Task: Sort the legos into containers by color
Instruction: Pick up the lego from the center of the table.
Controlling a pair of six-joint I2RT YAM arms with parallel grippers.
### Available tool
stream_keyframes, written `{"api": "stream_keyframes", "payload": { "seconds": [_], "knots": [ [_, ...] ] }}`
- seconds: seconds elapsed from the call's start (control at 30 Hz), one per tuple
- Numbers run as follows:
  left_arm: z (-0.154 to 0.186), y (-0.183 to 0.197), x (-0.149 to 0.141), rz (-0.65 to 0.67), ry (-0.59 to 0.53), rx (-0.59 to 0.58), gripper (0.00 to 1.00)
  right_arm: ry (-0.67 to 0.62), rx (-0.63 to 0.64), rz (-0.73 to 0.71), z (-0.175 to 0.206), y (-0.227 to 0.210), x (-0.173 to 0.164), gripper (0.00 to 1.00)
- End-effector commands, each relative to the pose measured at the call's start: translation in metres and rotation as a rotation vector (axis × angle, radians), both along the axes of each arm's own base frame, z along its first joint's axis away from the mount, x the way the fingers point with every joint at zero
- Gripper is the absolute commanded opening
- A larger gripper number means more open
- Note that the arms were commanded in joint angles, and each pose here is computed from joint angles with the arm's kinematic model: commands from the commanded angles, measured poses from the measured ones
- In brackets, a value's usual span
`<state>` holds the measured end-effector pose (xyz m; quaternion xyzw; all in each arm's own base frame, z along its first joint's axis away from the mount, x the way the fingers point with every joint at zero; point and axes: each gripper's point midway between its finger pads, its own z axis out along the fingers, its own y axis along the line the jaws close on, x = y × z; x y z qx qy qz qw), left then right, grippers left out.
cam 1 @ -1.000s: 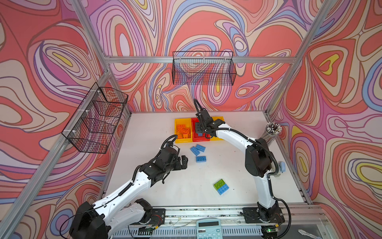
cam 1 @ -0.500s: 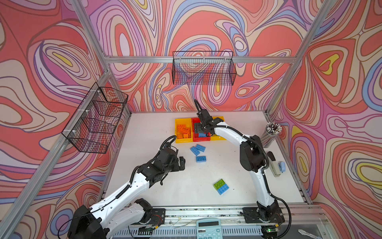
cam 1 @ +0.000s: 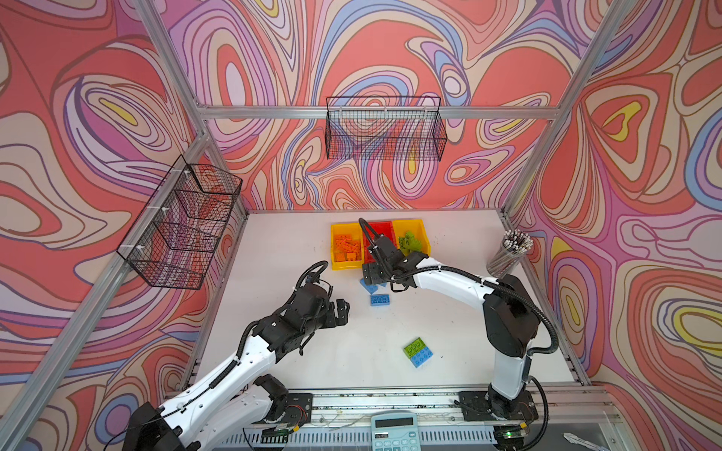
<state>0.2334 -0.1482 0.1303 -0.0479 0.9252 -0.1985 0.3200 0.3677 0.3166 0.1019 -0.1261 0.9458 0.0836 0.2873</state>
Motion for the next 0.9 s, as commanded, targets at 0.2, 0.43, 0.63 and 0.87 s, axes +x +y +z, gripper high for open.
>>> {"api": "stream_keyframes", "payload": {
  "seconds": [0.2,0.43,0.63,0.87],
  "knots": [
    [-0.035,0.017,-0.026,0.028,0.073,0.001,1.00,0.065,0.002,-0.072,-0.049,0.006,-0.031,0.94],
    [-0.037,0.023,-0.032,0.038,0.065,0.000,1.00,0.106,-0.034,-0.088,-0.074,0.001,-0.035,0.91],
    [-0.036,0.023,-0.032,0.039,0.063,-0.003,1.00,0.121,-0.061,-0.098,-0.086,-0.005,-0.039,0.86],
    [-0.033,0.020,-0.028,0.037,0.060,-0.004,1.00,0.108,-0.066,-0.085,-0.080,-0.003,-0.036,0.53]
  ]
}}
